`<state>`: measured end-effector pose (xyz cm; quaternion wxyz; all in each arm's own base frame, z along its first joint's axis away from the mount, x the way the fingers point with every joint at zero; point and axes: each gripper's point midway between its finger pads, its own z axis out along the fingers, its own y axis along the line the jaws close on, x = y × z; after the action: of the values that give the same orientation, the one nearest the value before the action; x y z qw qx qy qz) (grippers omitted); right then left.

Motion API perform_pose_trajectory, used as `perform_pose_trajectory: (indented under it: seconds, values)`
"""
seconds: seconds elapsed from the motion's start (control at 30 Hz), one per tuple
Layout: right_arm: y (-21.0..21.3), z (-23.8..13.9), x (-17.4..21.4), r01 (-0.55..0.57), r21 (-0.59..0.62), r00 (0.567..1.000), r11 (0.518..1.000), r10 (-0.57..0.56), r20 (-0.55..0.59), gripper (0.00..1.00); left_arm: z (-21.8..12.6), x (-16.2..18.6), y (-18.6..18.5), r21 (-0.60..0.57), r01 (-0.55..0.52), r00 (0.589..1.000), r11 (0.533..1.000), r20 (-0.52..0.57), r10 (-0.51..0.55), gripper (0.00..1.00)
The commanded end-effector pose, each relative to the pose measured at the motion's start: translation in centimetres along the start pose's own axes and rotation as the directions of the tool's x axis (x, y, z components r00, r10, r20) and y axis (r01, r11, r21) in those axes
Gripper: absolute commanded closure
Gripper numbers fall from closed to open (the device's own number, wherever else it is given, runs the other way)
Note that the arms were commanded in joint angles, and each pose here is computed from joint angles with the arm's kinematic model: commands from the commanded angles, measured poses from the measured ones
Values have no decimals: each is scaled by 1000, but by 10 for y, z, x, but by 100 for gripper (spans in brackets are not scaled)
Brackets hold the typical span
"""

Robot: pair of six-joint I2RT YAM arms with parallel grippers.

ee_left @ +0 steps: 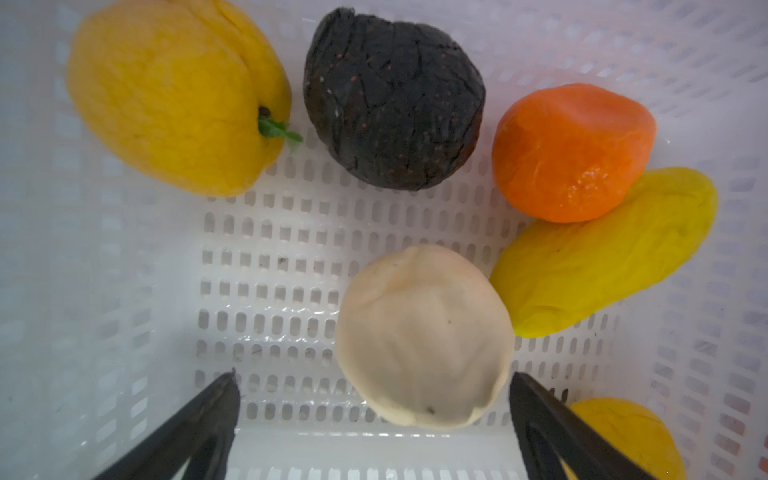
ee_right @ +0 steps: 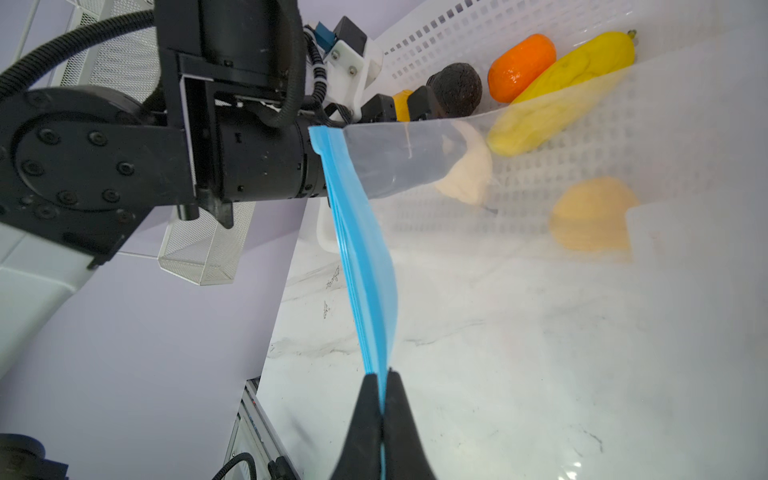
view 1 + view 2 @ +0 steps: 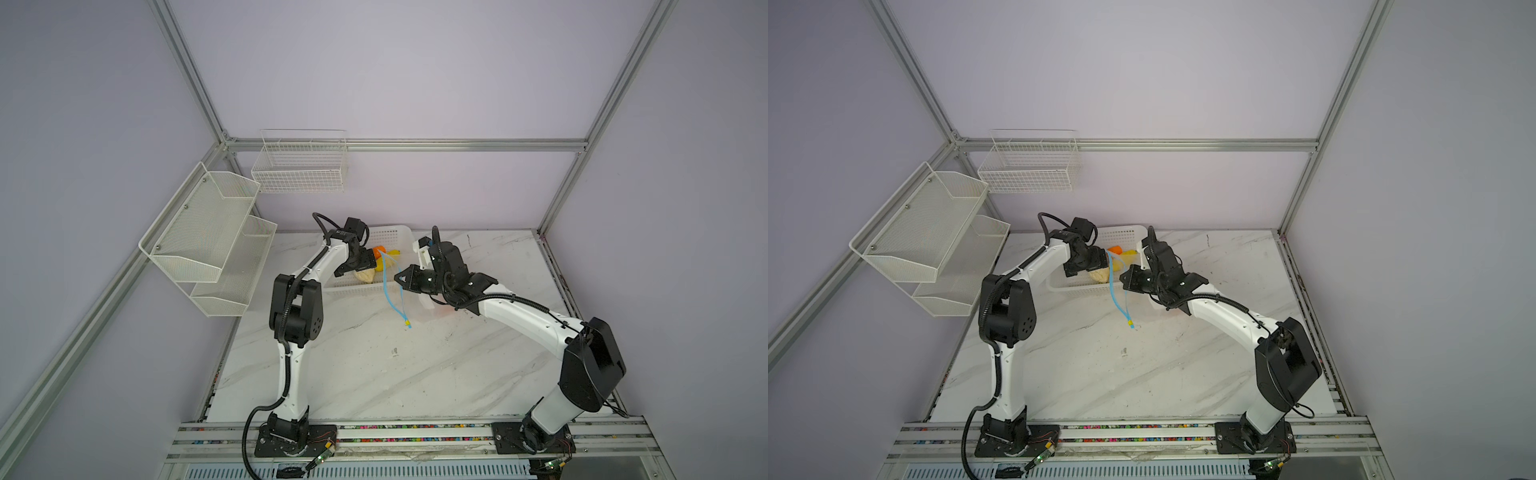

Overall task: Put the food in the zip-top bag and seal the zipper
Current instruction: 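Lower the left gripper onto the pale pear and close on it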

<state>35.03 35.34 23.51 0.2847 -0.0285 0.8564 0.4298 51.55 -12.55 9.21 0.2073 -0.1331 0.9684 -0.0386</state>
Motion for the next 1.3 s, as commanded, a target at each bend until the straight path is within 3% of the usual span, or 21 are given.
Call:
perform_pose_trajectory:
  seconds: [0.0,0.4,1.0,1.1,1.27]
  values:
    - [3,0,-7,6,-17,1000,1000,-6,20,100,-22,-32,-25,63,19,996,998,91,-25,0]
    - [4,-4,-9,5,-15,1000,1000,-4,28,100,5,-23,-14,12,22,999,1000,42,-22,5]
    - [4,-7,-10,-2,-5,999,1000,2,40,100,4,-22,7,13,42,999,999,16,-42,20]
    - [4,-7,-11,0,-7,999,1000,1,40,100,-1,-18,8,17,39,999,999,11,-39,19]
    - [5,-7,-11,0,-8,999,1000,1,40,100,-6,-9,13,10,37,999,999,-9,-36,5]
